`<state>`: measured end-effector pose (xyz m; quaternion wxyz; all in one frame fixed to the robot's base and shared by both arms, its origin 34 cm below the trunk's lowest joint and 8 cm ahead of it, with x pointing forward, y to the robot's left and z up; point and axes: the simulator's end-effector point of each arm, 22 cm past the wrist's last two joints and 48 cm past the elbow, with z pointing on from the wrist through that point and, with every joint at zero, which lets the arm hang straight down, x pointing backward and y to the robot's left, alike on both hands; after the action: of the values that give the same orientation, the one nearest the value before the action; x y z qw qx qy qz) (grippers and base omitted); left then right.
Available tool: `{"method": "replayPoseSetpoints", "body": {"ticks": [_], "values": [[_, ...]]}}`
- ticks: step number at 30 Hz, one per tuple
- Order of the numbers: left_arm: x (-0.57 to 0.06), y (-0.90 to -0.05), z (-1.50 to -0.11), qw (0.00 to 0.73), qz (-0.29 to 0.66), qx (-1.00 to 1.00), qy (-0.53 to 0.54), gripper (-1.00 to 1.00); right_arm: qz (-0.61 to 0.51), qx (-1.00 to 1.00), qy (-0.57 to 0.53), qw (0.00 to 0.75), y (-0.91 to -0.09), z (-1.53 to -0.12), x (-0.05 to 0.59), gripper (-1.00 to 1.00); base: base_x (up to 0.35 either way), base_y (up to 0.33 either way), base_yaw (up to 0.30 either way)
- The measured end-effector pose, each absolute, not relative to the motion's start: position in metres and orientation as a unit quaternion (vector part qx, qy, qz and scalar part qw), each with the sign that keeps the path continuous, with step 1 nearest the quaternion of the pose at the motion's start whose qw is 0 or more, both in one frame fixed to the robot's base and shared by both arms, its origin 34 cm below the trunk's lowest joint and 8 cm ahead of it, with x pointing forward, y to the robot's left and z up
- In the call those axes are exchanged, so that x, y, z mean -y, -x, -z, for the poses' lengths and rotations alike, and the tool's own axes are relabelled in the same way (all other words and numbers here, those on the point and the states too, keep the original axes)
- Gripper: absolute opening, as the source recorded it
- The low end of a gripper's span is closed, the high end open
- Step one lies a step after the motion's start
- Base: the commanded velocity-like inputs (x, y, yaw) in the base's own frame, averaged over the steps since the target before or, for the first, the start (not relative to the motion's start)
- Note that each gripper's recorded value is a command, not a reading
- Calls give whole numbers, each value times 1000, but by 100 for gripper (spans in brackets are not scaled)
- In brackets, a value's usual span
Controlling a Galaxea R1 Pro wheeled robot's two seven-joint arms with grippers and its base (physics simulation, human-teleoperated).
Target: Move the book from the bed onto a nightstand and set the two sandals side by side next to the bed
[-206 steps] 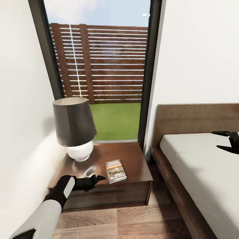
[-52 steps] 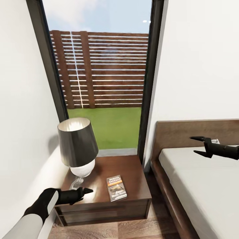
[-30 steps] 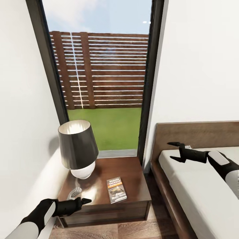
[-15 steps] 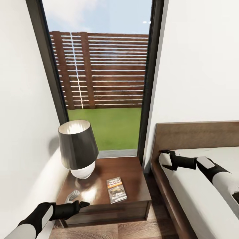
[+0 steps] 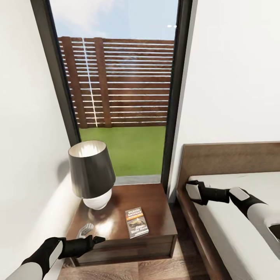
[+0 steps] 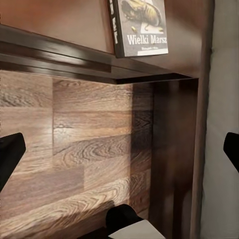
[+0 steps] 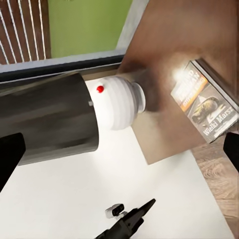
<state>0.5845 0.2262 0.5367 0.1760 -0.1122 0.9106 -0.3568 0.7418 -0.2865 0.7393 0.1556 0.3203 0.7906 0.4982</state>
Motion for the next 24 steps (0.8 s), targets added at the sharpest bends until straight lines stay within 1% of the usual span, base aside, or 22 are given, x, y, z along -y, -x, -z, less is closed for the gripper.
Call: {"method": "replayPoseSetpoints", "body": {"ticks": [6, 19, 24], "values": [[-225, -584, -537, 175, 357, -910, 112, 100, -491, -796, -321, 152, -739, -733, 288, 100, -91, 101, 0], [-223, -580, -533, 170, 358, -911, 115, 100, -482, -800, -326, 145, -733, -724, 291, 100, -127, 141, 0], [-223, -580, -533, 169, 359, -911, 115, 100, -481, -800, -328, 143, -732, -722, 292, 100, -97, 88, 0]]}}
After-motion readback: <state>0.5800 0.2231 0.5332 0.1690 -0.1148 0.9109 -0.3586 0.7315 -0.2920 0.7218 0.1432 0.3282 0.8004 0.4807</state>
